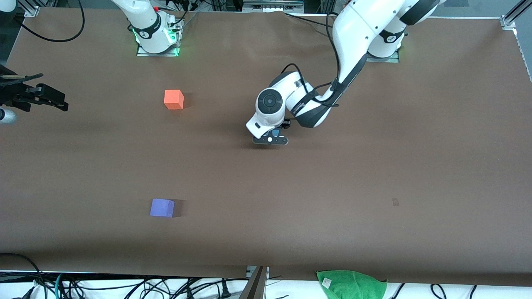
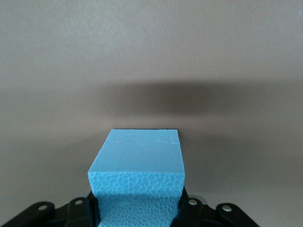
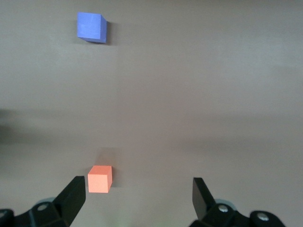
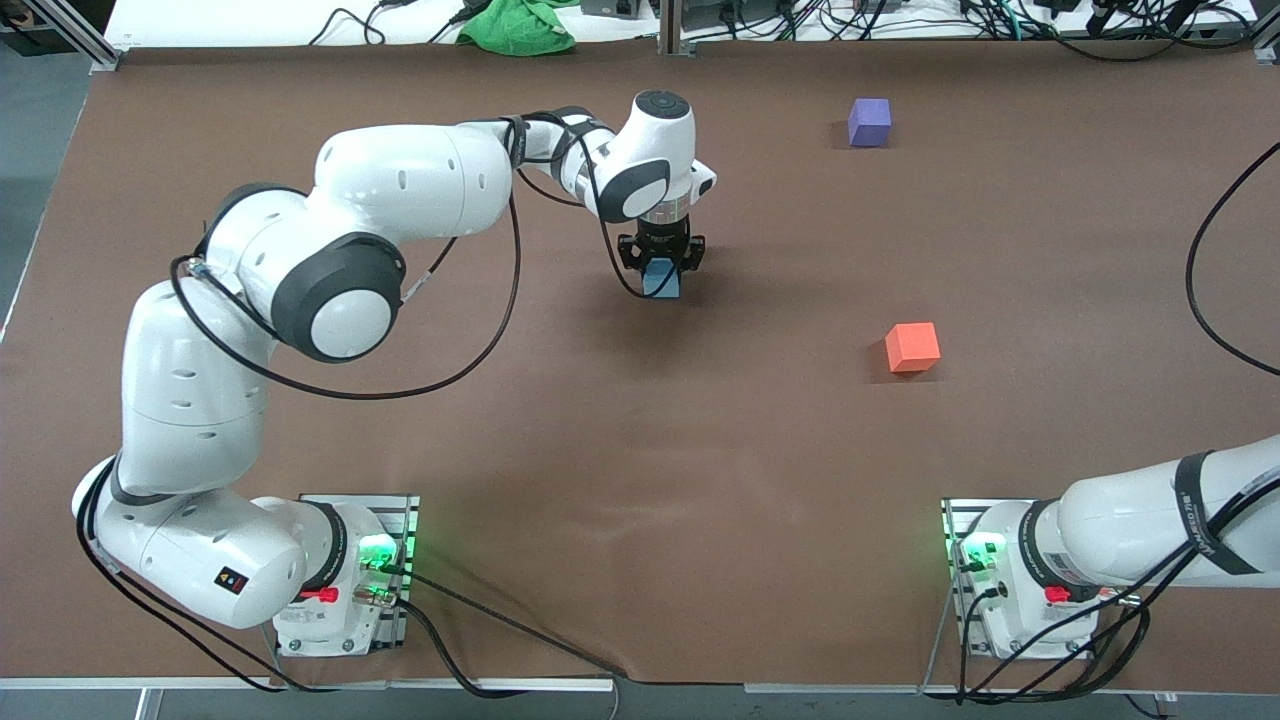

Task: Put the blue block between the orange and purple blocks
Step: 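Carry the light blue block with the left gripper to mid-table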

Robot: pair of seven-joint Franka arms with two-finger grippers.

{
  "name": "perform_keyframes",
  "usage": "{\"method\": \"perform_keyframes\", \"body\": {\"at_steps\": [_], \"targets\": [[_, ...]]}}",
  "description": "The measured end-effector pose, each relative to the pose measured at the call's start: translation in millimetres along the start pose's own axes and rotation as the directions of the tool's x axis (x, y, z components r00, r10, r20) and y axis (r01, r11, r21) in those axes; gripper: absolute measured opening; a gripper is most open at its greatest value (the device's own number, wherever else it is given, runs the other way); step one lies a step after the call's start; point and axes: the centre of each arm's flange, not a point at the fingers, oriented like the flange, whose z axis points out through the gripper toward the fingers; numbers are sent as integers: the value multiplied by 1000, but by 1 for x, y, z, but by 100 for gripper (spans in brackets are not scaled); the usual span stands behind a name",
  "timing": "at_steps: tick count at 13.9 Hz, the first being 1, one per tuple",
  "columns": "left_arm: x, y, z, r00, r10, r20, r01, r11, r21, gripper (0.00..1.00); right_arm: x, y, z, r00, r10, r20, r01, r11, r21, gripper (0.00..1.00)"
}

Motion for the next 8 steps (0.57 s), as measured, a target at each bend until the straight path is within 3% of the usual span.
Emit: {"method": "perform_keyframes", "body": {"at_steps": [1,2,6,8], "targets": [[4,-1,-3,1000,-12,-4,12,1000,-6,57,0,-1,0,1000,-1,0,1,1000,9,100],[9,-4,-6,1000,-20,-12,20,1000,-10,64,0,-1,0,1000,-1,0,1,1000,13,100],[19,-8,-27,999,-35,-35,34,999,-30,99,3,-2,5,1000,-1,10,1,1000,17,100],[11,-5,-66,999,-25,-46,24,1000,-18,100,8,-3,16,1000,-4,29,3,1000,21,100]]}}
